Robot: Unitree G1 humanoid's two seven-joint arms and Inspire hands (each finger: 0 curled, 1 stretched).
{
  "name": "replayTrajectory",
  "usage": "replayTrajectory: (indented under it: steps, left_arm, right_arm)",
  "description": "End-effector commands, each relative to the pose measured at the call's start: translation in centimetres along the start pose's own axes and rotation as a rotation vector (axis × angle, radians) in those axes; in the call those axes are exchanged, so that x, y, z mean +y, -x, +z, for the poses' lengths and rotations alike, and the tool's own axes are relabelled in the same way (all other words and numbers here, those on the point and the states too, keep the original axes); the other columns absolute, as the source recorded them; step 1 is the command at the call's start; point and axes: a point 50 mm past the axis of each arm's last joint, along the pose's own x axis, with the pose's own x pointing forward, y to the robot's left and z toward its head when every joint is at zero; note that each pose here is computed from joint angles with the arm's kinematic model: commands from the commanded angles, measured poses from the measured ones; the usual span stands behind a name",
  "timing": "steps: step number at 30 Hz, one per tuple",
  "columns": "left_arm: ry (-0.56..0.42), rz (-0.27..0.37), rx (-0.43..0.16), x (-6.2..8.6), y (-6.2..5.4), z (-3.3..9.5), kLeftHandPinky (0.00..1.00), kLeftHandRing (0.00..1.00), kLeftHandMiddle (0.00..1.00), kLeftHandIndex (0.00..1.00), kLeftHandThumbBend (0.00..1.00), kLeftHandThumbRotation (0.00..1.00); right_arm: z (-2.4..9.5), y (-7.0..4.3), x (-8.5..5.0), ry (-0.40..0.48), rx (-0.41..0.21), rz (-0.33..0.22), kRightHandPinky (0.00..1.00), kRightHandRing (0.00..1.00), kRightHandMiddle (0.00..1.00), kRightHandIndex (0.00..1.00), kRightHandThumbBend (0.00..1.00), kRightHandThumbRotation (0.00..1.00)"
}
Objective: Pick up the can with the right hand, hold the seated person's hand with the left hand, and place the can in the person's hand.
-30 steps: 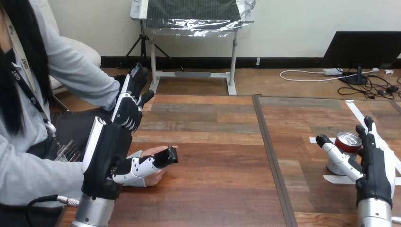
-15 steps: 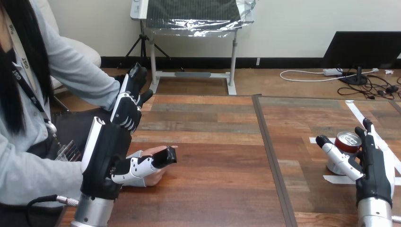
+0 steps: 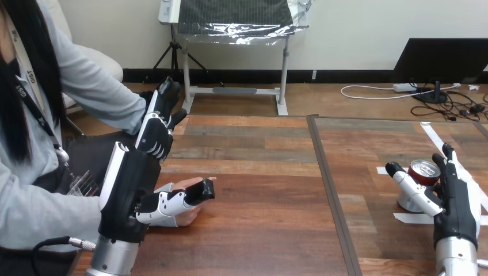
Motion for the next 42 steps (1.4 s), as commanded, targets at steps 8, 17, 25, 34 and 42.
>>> replayTrajectory:
  steps: [8, 17, 25, 34, 42]
  left_arm:
    - [-0.015, 0.01, -0.103, 0.7, -2.0, 1.2, 0.94, 1.0, 1.0, 1.0, 1.0, 0.52]
    - [-0.021, 0.01, -0.11, 0.7, -2.0, 1.2, 0.94, 1.0, 1.0, 1.0, 1.0, 0.52]
    - [-0.021, 0.005, -0.111, 0.7, -1.9, 1.3, 0.94, 1.0, 1.0, 1.0, 1.0, 0.53]
    - [-0.029, -0.001, -0.118, 0.8, -1.9, 1.5, 0.94, 1.0, 1.0, 1.0, 1.0, 0.53]
    - [-0.029, -0.004, -0.128, 0.9, -2.0, 1.6, 0.95, 1.0, 1.0, 1.0, 1.0, 0.53]
  right_arm:
    - [1.7, -1.6, 0.3, -0.014, -0.018, -0.01, 0.88, 0.94, 0.93, 0.98, 0.99, 0.42]
    - [1.9, -1.9, 0.4, -0.039, -0.005, -0.019, 0.83, 0.9, 0.9, 0.95, 0.99, 0.35]
    - [2.1, -2.2, 0.4, -0.061, 0.007, -0.04, 0.76, 0.86, 0.87, 0.91, 0.95, 0.24]
    - [2.4, -2.5, 0.3, -0.049, 0.014, -0.086, 0.66, 0.75, 0.8, 0.82, 0.89, 0.05]
    - [2.9, -2.8, 0.3, -0.062, 0.003, -0.108, 0.6, 0.65, 0.69, 0.71, 0.88, 0.01]
